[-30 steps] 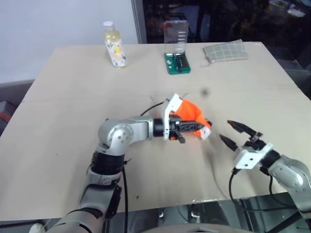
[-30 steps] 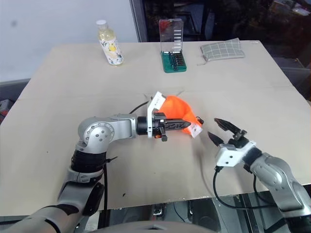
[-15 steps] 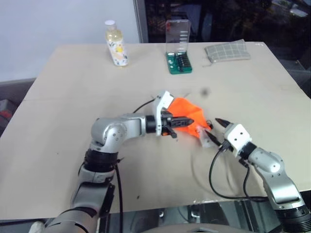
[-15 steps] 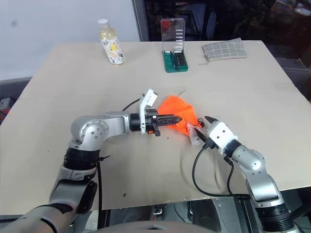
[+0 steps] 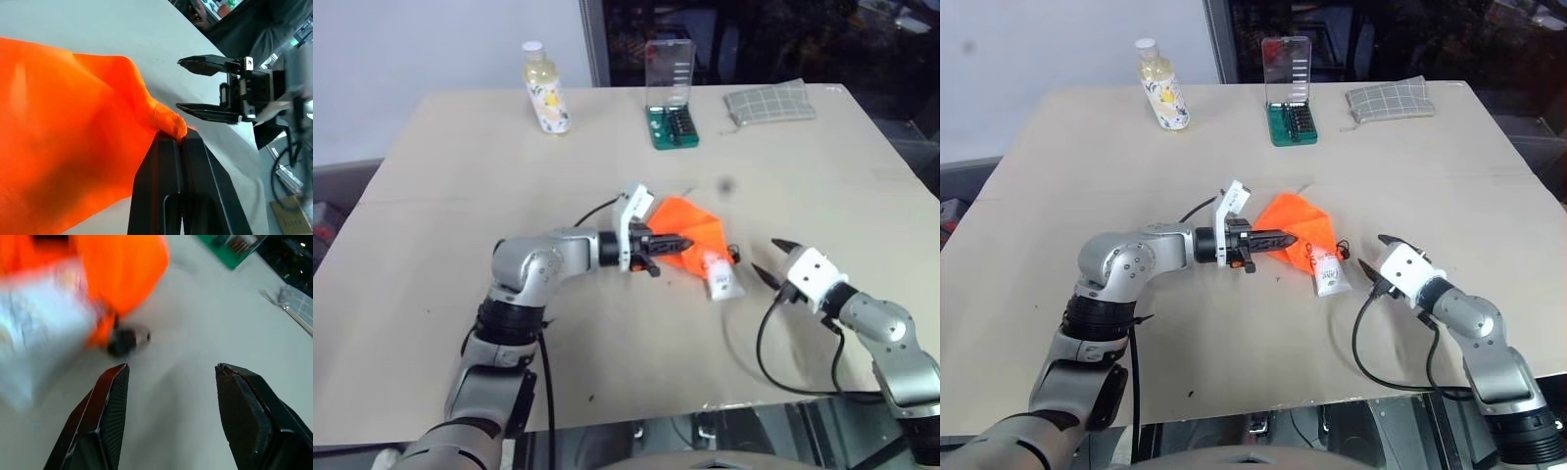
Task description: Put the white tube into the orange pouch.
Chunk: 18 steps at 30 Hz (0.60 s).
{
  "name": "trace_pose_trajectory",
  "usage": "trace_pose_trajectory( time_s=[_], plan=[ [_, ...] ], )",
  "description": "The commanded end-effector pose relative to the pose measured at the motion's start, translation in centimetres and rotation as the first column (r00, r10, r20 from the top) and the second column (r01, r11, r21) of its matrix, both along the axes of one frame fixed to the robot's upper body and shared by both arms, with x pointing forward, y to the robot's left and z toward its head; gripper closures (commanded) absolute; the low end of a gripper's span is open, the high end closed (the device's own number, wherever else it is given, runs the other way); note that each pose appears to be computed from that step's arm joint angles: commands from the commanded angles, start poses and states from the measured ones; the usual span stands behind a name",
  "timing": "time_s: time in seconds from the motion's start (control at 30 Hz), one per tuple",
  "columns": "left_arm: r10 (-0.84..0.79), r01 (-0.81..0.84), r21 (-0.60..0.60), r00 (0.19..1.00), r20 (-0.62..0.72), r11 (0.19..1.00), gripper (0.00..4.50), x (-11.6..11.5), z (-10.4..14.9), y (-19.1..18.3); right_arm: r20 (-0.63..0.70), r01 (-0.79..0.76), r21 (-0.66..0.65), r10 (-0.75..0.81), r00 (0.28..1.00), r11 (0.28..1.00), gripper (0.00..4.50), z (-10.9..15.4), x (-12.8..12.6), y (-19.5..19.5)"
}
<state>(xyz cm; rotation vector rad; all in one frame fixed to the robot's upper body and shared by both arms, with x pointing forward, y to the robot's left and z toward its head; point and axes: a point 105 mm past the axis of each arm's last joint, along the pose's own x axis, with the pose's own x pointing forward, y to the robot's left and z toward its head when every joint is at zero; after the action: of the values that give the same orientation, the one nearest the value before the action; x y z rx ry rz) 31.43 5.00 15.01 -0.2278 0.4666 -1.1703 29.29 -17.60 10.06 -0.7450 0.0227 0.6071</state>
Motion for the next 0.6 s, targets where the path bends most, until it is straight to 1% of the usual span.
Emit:
trace_pose_trajectory(
  time_s=[0.03, 0.07, 0.27, 0.4, 0.6],
  plan=[
    [-0.019, 0.020, -0.023, 0.999, 0.033, 1.000, 4.50, -0.2, 0.9, -0.3, 0.061, -0.057, -0.098, 0.063, 0.996, 0.994, 1.69, 0.2, 0.5, 1.3],
    [-0.020, 0.021, -0.024, 0.999, 0.033, 1.000, 4.50, -0.3, 0.9, -0.4, 0.062, -0.063, -0.108, 0.070, 0.996, 0.992, 1.69, 0.1, 0.7, 1.6],
    [-0.019, 0.020, -0.025, 0.999, 0.034, 0.999, 4.50, -0.4, 1.0, -0.4, 0.072, -0.121, -0.078, 0.127, 0.989, 0.990, 1.69, 0.3, 1.9, 3.5],
    [-0.014, 0.014, -0.026, 0.999, 0.031, 1.000, 4.50, -0.5, 1.0, -0.3, 0.080, -0.158, -0.077, 0.165, 0.983, 0.984, 1.69, 0.6, 2.1, 4.4],
    [-0.012, 0.013, -0.030, 1.000, 0.025, 0.999, 4.50, -0.6, 0.9, -0.4, 0.110, -0.173, -0.214, 0.199, 0.974, 0.961, 1.69, -0.6, 2.9, 4.6]
  ],
)
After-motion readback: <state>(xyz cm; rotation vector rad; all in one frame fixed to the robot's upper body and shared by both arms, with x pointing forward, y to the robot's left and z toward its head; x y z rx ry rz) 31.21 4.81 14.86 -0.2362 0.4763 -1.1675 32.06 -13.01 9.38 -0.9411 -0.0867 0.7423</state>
